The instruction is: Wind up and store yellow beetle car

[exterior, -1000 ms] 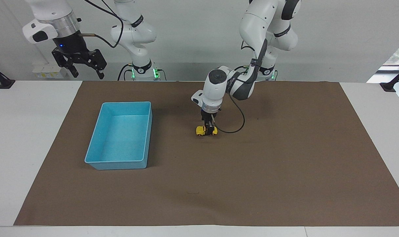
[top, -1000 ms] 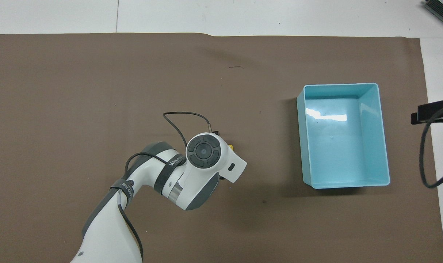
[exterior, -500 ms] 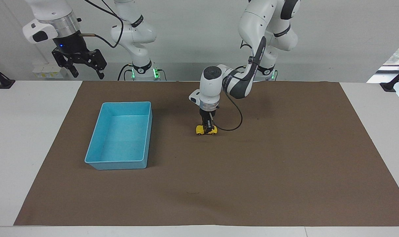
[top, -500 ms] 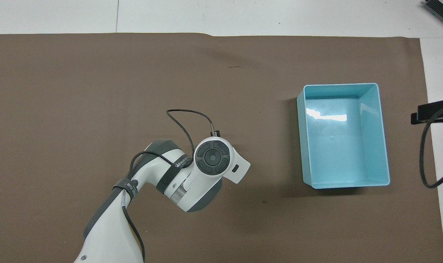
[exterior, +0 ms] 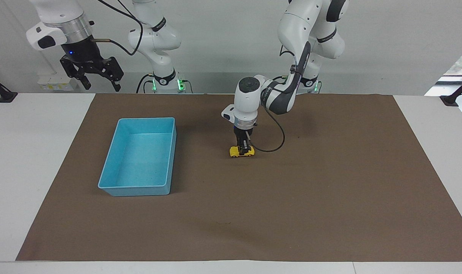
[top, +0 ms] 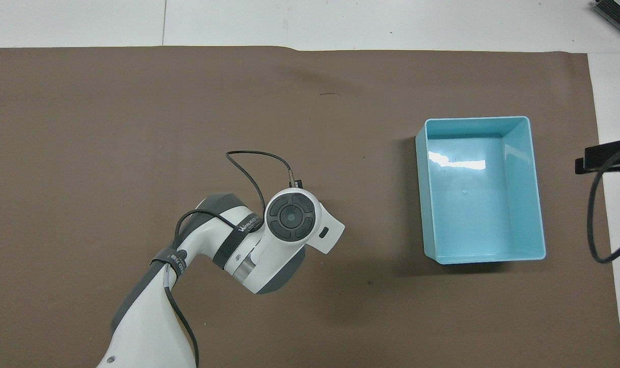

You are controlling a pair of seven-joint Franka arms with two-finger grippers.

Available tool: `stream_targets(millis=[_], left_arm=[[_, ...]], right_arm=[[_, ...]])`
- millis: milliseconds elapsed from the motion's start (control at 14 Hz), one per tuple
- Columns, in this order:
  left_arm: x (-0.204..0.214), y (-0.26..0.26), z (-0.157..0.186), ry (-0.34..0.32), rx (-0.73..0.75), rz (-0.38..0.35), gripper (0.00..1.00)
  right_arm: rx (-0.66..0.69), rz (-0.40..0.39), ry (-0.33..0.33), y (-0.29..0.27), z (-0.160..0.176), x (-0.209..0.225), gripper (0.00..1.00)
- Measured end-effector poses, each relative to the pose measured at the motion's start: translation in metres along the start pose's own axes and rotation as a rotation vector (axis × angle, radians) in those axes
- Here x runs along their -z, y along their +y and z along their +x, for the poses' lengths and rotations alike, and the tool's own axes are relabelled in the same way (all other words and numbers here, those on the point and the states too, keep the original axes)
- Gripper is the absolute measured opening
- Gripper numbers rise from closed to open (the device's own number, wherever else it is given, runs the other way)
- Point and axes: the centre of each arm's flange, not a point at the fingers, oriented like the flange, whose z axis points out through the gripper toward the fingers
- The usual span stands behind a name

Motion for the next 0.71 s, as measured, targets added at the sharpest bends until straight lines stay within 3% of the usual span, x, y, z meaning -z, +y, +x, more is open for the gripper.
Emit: stream_targets(millis=[714], left_arm=[[0.002,-0.032,-0.07,-0.036,-0.049,-0.025,0.44]], right_arm=[[0.0,0.0,0.0,0.0,0.0,0.0,1.0]])
